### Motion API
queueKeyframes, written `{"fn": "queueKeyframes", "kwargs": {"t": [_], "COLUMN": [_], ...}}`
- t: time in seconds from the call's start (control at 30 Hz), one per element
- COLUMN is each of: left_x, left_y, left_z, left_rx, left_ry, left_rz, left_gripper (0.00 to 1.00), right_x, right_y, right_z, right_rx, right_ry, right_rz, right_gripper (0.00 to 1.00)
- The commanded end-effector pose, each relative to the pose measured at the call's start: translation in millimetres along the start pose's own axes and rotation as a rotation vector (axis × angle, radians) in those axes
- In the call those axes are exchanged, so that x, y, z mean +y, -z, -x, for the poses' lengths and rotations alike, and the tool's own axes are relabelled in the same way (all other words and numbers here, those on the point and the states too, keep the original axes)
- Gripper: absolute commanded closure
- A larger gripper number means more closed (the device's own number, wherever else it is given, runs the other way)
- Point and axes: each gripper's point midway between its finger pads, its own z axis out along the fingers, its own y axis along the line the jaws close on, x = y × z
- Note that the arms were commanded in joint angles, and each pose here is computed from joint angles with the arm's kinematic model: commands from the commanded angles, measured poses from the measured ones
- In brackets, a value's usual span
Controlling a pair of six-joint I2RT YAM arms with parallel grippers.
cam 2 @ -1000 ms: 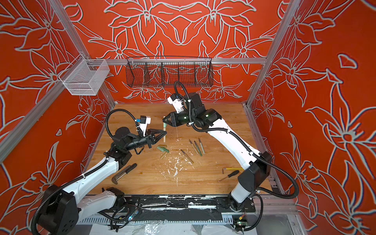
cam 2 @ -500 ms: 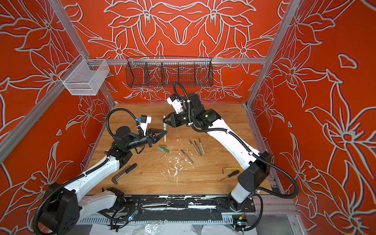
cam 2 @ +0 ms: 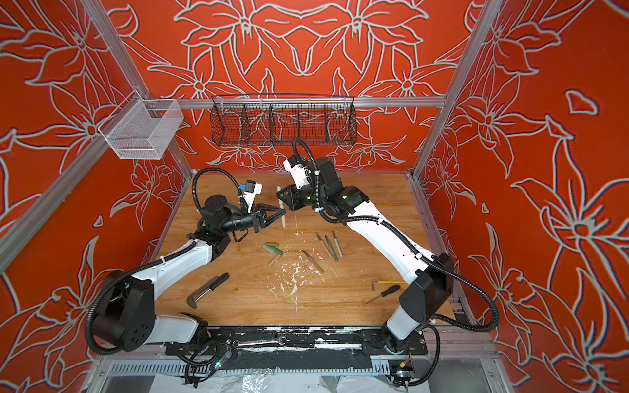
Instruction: Insert the pens into the pen caps
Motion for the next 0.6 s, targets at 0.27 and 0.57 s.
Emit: {"fn": "queueKeyframes", "kwargs": {"t": [0.27,0.57], "left_x": [-18.0,7.7], "left_y": [18.5,30.8], "left_z": [78.6,36.1], "left_rx": [-0.229,-0.116], "left_ry": [-0.143,0.011], "left_rz": [0.027,0.228], "left_gripper": [0.96,0.15], "right_x": [-6.6,-72.1], "right_y": [-3.8,21.8], "right_z": [-44.5,0.7], "right_rx": [0.206,0.131], "right_ry": [-0.271,-0.371], "right_rz": [-0.034,-0.171], "right_gripper": [1.0,1.0]}}
